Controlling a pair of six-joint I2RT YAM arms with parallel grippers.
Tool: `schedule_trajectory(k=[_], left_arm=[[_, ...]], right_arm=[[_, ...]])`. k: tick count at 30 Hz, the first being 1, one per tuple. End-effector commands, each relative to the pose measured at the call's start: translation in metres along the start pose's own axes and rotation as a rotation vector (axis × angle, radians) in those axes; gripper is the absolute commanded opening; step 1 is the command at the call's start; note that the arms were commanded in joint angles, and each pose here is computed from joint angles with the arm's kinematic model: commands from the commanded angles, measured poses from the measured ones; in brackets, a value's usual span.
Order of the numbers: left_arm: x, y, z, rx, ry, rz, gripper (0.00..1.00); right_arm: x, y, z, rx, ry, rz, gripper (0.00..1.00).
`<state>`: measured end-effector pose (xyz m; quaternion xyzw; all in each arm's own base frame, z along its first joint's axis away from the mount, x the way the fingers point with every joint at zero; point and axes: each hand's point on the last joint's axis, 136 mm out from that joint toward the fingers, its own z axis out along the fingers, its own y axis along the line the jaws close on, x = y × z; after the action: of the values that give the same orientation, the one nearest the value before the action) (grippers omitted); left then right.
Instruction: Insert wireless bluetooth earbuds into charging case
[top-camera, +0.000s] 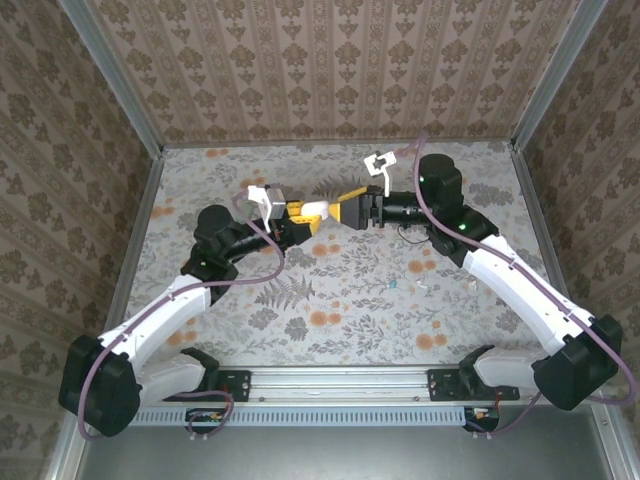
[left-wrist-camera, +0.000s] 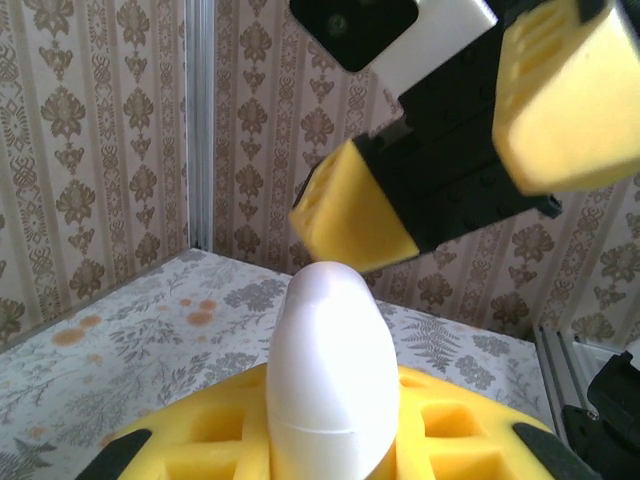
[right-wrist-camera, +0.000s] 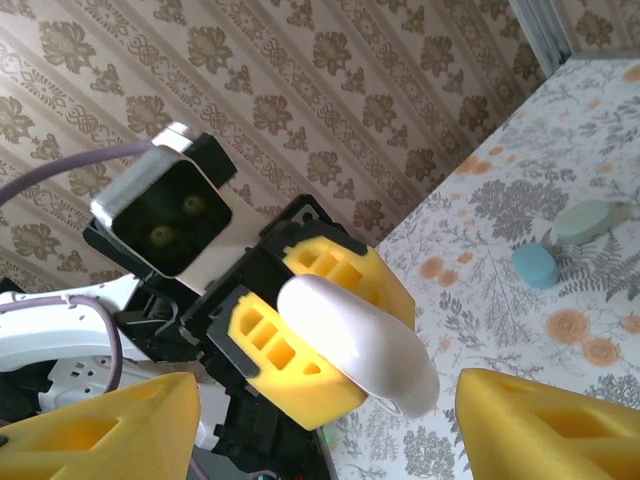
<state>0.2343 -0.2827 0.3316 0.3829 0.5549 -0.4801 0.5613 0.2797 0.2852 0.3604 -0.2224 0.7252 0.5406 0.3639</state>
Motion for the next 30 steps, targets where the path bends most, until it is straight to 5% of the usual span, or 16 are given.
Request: schedule_trajectory(k=[1,15,30], left_arm=[[-0.031,-0.012,0.003,0.049,-0.077,0.051,0.19],[-0.033,-0.015,0.007,0.068,-0.083,0.037,0.19],[-0.022,-0.021,0.007,0.098,-0.043,0.047,0.20]], right_arm=[[-0.001,0.001,0.005,-0.007,0.016,0.017,0.70],[0.008,-0.015,0.015,0.027,0.059,0.020,0.69],[-0.030,-0.020,0.010,0.085,-0.059,0.031,0.68]])
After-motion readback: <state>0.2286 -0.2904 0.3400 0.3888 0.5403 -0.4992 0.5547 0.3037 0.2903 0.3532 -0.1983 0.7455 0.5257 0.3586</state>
